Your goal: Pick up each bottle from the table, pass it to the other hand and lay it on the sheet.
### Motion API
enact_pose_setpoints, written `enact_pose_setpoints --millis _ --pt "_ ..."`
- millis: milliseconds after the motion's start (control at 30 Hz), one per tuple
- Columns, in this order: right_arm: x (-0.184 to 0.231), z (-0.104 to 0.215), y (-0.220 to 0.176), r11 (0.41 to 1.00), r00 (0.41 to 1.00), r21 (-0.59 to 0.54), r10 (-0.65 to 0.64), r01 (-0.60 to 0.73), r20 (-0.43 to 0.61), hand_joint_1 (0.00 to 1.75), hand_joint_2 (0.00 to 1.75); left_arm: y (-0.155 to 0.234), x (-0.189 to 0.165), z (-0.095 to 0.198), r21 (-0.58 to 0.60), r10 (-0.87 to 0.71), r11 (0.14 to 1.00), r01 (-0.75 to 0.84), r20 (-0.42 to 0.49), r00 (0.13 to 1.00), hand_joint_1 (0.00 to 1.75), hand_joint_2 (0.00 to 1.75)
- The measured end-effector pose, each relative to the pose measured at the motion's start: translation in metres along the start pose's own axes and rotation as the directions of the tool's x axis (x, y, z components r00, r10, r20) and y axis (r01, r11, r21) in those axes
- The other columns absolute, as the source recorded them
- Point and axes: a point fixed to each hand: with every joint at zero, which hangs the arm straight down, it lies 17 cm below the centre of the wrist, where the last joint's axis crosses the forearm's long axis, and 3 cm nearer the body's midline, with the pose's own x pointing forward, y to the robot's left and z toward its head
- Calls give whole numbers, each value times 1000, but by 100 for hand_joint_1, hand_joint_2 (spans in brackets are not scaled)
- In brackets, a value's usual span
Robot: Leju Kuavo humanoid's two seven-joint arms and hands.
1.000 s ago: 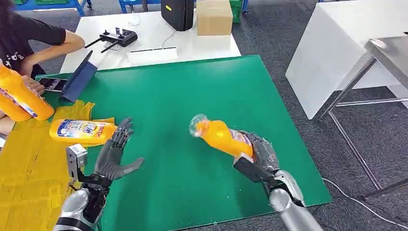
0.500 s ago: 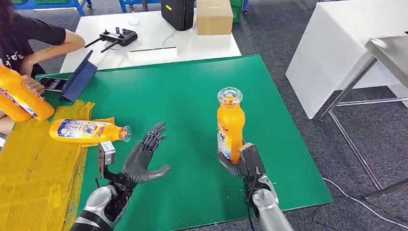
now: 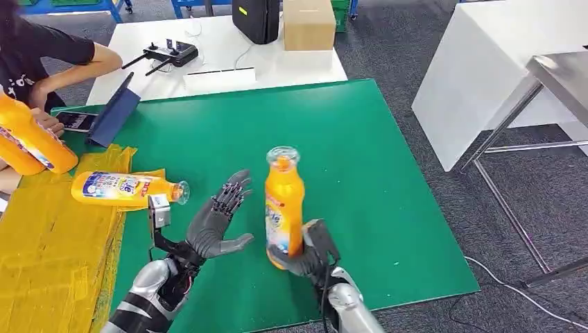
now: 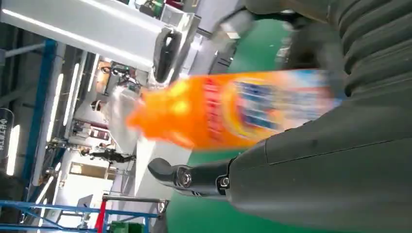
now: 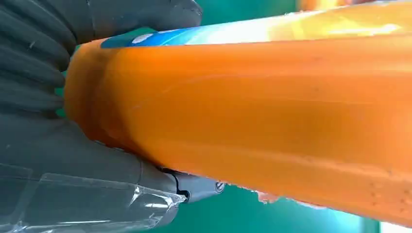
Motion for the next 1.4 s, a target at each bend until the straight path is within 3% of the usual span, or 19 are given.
enact_pose_setpoints --millis 200,400,533,800,1033,1133,1167,1200,1400 --pt "-11 -9 48 989 995 116 96 -92 -31 175 175 -3 1 -11 -20 -17 1000 17 -1 1000 0 175" --pt "-10 -18 63 937 948 153 318 -315 5 175 175 2 0 -18 -17 -37 999 37 -7 999 0 175" --pt "-5 -24 68 895 907 148 420 -420 35 175 175 4 -3 -20 -16 -63 998 62 -15 998 0 175" --pt "-7 -24 69 883 895 152 444 -444 36 175 175 5 -6 -20 -16 -73 997 73 -24 997 0 175" --pt "3 -28 55 790 791 56 607 -611 76 175 175 11 -12 -23 11 -185 983 186 -41 982 0 175" --pt "3 -27 53 779 780 50 621 -625 78 175 175 12 -13 -23 15 -204 979 204 -43 978 0 175" --pt "3 -26 52 779 780 50 621 -625 77 175 175 13 -14 -23 17 -210 977 211 -45 977 129 175" --pt "3 -25 52 779 780 49 621 -625 77 175 175 13 -14 -24 19 -216 976 217 -46 975 169 175" --pt "5 -24 50 777 777 42 624 -628 83 175 175 13 -14 -24 24 -227 973 228 -43 973 175 175"
